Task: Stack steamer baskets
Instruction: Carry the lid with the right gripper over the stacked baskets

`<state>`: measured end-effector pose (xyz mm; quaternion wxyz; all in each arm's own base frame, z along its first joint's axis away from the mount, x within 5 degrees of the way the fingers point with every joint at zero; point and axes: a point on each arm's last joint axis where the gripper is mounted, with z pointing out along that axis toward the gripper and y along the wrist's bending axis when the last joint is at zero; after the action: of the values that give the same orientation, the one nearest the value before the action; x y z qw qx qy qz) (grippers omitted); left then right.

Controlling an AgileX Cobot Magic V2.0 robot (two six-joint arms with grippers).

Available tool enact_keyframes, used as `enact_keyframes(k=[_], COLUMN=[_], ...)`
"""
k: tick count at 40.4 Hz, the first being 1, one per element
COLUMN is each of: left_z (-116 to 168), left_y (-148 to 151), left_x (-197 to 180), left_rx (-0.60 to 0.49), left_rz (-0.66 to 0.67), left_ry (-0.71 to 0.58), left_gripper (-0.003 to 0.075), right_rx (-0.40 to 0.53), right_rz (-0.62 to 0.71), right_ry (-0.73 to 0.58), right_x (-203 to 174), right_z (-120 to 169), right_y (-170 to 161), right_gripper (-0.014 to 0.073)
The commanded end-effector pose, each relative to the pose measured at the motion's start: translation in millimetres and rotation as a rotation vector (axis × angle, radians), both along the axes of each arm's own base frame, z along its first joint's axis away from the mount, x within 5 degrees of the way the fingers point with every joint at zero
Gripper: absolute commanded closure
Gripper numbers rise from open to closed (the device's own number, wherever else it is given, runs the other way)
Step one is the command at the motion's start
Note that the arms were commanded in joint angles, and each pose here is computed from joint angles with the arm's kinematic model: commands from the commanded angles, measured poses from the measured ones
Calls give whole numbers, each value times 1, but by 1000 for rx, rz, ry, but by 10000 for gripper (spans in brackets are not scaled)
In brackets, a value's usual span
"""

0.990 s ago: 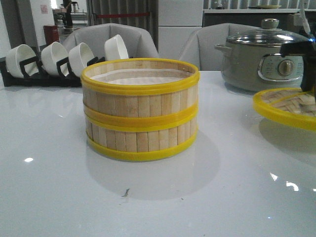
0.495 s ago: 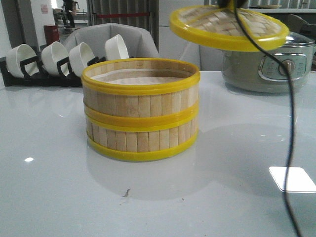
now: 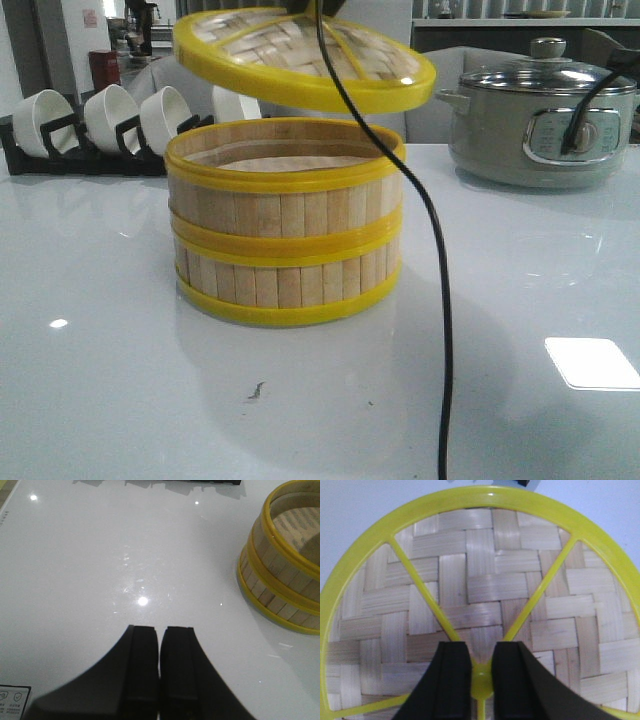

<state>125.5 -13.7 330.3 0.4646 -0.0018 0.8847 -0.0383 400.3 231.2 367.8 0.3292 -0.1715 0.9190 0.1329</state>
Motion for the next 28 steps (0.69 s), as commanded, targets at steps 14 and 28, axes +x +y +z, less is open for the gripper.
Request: enact_keyframes(k=[14, 28], left_z=[15, 15], left_y=[-2, -2], left_x=[3, 3], left_rx=[-24, -24], left_rz=[-7, -7], left_ry=[-102, -102], left_gripper=[625, 625], right_rx=[39, 53], right_rz=[12, 38], right_ry=[-104, -123], right_x=[5, 3], right_z=[12, 10], right_y=[6, 18], right_gripper=[539, 539])
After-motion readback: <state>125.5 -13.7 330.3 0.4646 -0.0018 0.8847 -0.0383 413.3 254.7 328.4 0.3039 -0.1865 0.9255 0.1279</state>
